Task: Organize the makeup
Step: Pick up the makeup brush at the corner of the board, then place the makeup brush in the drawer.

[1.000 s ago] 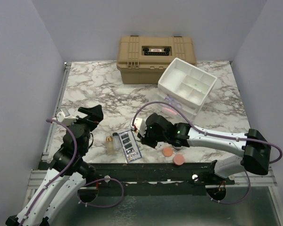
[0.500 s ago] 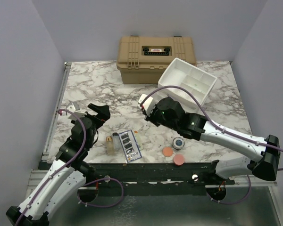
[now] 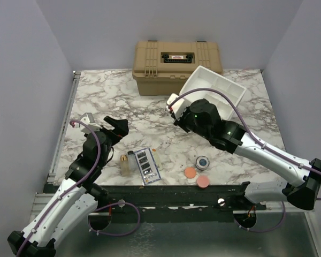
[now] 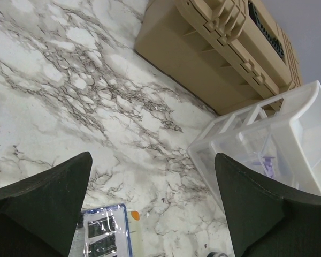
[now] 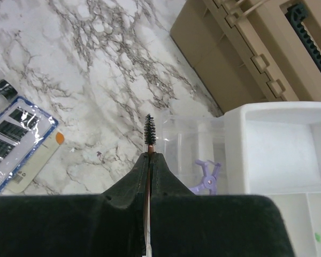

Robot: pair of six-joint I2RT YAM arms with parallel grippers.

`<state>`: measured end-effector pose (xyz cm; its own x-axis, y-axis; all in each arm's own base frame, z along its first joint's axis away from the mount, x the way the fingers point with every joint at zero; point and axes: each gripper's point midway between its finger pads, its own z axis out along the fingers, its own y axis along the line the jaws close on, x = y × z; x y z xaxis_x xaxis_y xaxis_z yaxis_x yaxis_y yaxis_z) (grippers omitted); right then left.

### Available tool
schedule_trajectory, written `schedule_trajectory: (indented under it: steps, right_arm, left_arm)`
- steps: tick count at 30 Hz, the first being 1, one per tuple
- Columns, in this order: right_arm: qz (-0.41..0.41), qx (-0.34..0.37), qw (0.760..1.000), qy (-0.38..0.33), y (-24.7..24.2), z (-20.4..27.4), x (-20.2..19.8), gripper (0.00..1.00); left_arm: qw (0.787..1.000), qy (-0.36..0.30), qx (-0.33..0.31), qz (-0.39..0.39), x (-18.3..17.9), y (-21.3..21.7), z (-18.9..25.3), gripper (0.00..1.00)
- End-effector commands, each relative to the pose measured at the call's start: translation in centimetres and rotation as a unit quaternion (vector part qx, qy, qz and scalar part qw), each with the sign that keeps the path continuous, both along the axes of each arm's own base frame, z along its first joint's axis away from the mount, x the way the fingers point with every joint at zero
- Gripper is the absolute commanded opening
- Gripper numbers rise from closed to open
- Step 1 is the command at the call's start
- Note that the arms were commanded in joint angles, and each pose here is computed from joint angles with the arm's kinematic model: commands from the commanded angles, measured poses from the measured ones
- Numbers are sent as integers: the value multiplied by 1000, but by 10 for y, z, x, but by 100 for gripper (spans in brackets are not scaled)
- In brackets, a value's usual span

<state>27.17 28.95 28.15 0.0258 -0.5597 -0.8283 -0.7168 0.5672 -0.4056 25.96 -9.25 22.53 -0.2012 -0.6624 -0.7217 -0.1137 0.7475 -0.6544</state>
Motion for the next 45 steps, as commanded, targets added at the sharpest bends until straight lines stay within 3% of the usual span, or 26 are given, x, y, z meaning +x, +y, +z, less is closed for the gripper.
schedule_trajectory:
  steps: [1,8,23,45]
  right_arm:
    - [-17,-15,1000,-18,-22,12,7,3]
    - [-41,-36,998,-16,-50,13,25,3]
    - [-63,-101,989,83,-87,-43,30,5]
    - [-87,-136,981,104,-102,-77,31,12]
  left_arm:
    - [999,-30,-10,-33,3,-13,18,99]
    - [996,-40,-12,-82,7,-33,21,99]
    - [980,-83,-38,-180,9,-74,39,99]
    - [975,-59,-38,-213,13,-90,28,99]
